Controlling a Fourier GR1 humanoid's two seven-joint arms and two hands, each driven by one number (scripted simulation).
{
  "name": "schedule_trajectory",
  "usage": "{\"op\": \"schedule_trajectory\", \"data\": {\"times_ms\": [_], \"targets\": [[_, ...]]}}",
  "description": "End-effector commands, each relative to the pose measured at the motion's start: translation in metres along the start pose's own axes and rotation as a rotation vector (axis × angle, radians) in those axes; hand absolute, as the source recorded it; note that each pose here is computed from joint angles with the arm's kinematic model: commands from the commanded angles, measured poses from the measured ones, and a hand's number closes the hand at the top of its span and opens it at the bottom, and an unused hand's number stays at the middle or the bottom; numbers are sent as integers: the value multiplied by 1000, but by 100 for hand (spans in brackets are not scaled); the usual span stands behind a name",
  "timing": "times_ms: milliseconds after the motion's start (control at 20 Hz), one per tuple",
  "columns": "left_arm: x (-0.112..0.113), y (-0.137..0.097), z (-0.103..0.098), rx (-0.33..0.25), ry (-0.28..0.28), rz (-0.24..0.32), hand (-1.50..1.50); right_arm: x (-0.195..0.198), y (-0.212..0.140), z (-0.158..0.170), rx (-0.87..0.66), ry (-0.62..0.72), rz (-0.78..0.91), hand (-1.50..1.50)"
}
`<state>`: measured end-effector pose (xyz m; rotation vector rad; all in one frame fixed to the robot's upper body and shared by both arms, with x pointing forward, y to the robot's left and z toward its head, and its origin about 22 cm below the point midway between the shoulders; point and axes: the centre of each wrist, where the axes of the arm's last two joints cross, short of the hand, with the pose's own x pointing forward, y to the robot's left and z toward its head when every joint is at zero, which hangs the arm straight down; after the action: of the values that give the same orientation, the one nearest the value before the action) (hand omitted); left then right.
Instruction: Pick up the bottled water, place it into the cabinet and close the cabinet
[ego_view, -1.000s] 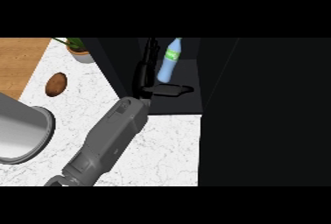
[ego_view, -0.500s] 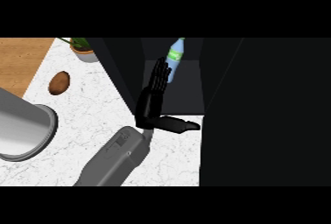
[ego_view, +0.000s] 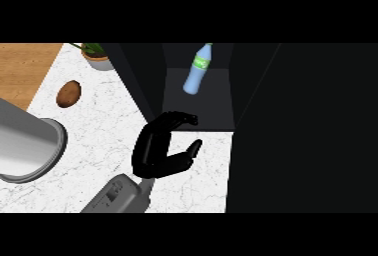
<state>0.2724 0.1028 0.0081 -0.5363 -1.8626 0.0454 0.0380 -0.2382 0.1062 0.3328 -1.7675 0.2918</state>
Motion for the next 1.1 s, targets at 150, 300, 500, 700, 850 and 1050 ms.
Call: {"op": "schedule_trajectory", "data": {"times_ms": [150,300,500,700,850,1050], "targets": [[33,28,50,45,15,-12,150,31,4,-3,244,25,92,150],[50,45,61,74,4,-1,-150,37,9,-3,341,14,75,150],[63,62,77,135,-26,-38,-150,57,13,-6,390,-21,110,150],[86,72,100,150,-19,14,-150,47,24,-10,456,7,62,150],[91,93,102,187,-56,18,-150,46,32,-14,580,-4,27,150],[100,99,123,198,-4,39,-150,48,37,-20,642,-16,36,150]]}}
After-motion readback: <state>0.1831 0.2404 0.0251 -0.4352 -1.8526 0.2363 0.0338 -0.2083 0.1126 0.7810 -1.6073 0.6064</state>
